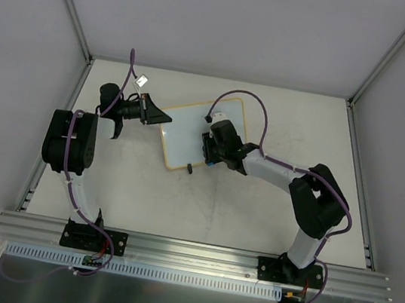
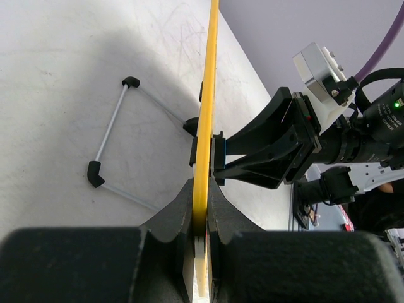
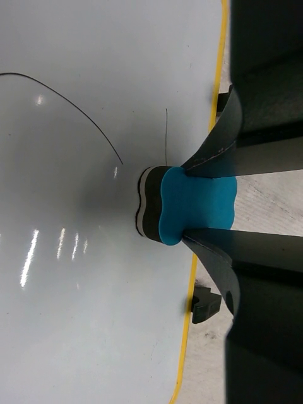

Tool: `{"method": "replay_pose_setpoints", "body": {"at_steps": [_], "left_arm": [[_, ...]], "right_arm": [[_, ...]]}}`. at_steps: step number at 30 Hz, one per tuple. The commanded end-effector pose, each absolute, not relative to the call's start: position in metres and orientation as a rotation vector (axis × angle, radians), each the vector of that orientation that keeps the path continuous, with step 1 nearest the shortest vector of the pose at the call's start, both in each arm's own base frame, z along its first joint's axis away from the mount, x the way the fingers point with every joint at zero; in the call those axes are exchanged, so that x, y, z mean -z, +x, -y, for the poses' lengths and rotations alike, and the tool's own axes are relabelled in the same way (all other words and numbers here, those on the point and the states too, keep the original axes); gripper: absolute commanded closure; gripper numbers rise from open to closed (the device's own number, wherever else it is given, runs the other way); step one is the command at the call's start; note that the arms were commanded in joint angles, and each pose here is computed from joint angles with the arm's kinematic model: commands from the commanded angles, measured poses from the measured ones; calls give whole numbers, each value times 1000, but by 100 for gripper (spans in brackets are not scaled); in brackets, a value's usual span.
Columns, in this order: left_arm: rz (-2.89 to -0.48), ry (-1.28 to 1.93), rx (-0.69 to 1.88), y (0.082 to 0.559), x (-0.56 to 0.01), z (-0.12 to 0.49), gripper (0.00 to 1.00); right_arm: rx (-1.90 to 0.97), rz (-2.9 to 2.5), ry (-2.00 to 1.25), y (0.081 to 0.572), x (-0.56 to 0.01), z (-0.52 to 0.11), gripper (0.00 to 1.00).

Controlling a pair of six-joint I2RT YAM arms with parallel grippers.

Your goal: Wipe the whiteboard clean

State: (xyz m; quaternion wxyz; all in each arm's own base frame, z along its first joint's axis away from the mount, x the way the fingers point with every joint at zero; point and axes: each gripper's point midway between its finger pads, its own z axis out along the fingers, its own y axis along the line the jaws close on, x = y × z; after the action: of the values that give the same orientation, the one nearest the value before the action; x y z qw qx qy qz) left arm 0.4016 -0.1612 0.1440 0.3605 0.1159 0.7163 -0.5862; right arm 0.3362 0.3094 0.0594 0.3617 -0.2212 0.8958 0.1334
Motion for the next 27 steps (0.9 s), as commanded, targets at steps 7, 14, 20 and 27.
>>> {"method": "replay_pose_setpoints", "body": {"at_steps": [7, 14, 20, 27], "left_arm": [[-1786, 400, 1441, 396, -163, 166, 100], [-1787, 412, 1447, 395, -162, 170, 100], [-1791, 409, 1448, 397, -161, 170, 100], [-1797, 412, 1444, 399, -157, 170, 100]], "right_arm": [[-278, -2272, -586, 366, -89, -318, 100], [-293, -2195, -567, 395, -130, -332, 100], [-321, -2131, -541, 421, -163, -338, 100], [-336, -2099, -544, 441, -180, -346, 100]]}}
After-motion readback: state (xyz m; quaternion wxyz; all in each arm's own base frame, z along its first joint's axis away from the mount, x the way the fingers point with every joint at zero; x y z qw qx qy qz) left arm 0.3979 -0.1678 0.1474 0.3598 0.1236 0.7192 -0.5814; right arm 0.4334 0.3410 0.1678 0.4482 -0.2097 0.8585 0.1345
